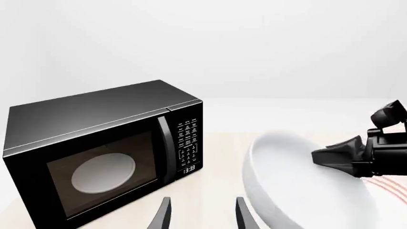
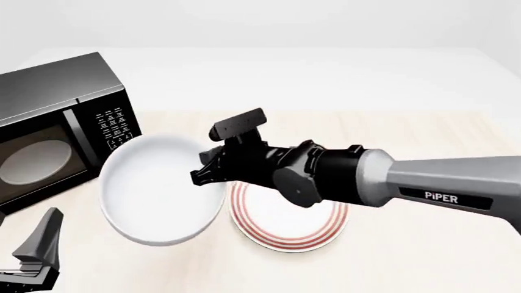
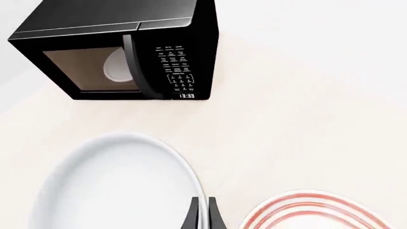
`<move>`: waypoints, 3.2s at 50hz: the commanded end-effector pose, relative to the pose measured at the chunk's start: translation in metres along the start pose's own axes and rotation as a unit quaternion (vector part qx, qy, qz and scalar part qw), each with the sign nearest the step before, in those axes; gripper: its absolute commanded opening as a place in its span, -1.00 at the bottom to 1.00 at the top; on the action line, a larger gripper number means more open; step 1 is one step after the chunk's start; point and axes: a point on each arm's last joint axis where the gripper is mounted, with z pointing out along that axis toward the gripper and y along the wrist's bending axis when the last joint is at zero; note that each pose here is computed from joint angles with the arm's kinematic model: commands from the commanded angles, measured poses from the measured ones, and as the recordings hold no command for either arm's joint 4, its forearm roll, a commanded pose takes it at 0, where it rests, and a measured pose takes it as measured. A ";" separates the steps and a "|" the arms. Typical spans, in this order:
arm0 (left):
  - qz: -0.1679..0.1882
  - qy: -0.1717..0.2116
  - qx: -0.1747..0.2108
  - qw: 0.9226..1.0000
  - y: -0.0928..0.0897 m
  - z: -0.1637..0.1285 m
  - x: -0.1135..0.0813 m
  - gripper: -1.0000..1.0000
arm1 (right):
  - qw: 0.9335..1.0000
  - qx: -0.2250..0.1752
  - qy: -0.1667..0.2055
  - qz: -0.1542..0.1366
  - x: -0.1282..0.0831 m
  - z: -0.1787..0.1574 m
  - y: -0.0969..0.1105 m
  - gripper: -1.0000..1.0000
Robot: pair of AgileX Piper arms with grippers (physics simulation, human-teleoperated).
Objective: Put the white bowl to the right of the plate.
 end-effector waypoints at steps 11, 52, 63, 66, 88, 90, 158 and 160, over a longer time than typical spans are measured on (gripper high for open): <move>0.000 0.000 0.000 1.000 0.000 0.000 0.000 1.00 | 0.992 0.105 -0.047 0.053 0.007 -0.101 -0.078 -1.00; 0.000 0.000 0.000 1.000 0.000 0.000 0.000 1.00 | 0.885 0.422 -0.063 0.186 0.089 -0.252 -0.209 -1.00; 0.000 0.000 0.000 1.000 0.000 0.000 0.000 1.00 | 0.856 0.467 -0.042 0.220 0.127 -0.264 -0.222 -1.00; 0.000 0.000 0.000 1.000 0.000 0.000 0.000 1.00 | 0.847 0.478 -0.040 0.227 0.133 -0.270 -0.223 -1.00; 0.000 0.000 0.000 1.000 0.000 0.000 0.000 1.00 | 0.801 0.541 -0.012 0.258 0.163 -0.295 -0.248 -1.00; 0.000 0.000 0.000 1.000 0.000 0.000 0.000 1.00 | 0.800 0.540 -0.009 0.262 0.166 -0.293 -0.250 -1.00; 0.000 0.000 0.000 1.000 0.000 0.000 0.000 1.00 | 0.806 0.532 -0.038 0.257 0.152 -0.294 -0.237 1.00; 0.000 0.000 0.000 1.000 0.000 0.000 0.000 1.00 | 0.806 0.532 -0.045 0.254 0.148 -0.298 -0.230 1.00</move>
